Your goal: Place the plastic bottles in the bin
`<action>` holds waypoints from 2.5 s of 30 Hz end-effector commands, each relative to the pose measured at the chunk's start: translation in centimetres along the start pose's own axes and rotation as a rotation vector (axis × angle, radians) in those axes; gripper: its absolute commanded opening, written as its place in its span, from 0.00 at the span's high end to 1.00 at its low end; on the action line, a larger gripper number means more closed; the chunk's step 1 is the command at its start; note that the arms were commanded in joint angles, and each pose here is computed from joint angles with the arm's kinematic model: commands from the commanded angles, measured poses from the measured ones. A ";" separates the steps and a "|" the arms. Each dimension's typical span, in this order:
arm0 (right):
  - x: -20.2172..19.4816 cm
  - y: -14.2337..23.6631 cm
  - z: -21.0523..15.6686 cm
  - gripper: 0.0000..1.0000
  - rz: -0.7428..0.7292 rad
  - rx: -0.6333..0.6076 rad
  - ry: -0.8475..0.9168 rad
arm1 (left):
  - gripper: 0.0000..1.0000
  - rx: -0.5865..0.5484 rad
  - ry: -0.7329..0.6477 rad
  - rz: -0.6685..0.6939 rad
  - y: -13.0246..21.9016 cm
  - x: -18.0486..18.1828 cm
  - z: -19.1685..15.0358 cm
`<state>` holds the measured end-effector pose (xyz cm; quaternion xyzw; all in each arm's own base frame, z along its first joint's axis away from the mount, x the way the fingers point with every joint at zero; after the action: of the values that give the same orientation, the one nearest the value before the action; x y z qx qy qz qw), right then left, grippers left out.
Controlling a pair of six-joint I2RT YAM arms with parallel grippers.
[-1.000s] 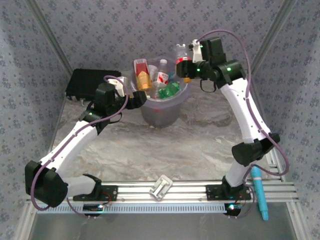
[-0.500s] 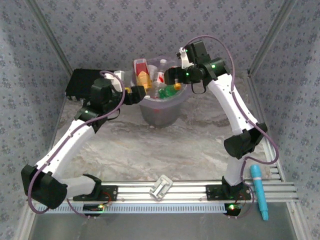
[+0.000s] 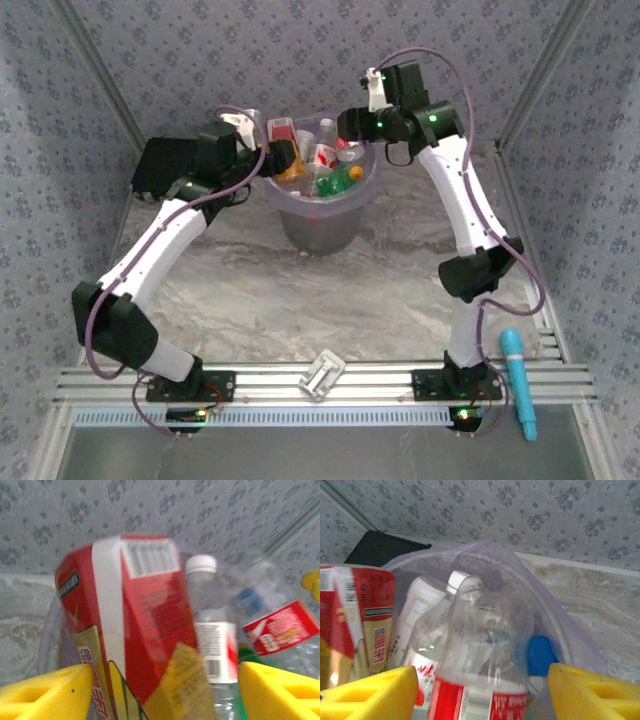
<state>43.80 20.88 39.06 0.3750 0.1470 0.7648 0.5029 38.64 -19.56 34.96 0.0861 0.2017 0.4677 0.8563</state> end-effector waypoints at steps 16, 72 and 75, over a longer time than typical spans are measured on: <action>1.3 -5.7 -7.5 0.38 0.055 0.231 0.039 | 0.37 0.050 0.036 -0.051 -0.7 -0.6 -2.3; -28.8 -1.1 -21.3 0.00 -0.583 -0.396 0.068 | 0.00 0.022 -0.209 0.786 7.1 23.0 -21.7; -29.6 -0.6 -22.7 0.00 -0.536 -0.452 0.030 | 0.00 0.006 -0.223 0.763 7.0 22.8 -22.6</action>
<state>33.98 -0.75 9.64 0.2245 0.1301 0.6103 0.7485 34.13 2.70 9.78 0.2479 0.1053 0.7400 0.6163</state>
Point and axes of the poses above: each hand's point on the last joint's axis, 136 mm out from that joint toward the fingers, its own y axis back along the fingers, its own x axis along the line the jaws close on, z = x × y, the point moved 5 cm from there along y, back along the fingers, and after that the axes turned 14 degrees about -y, right-handed, at the moved point
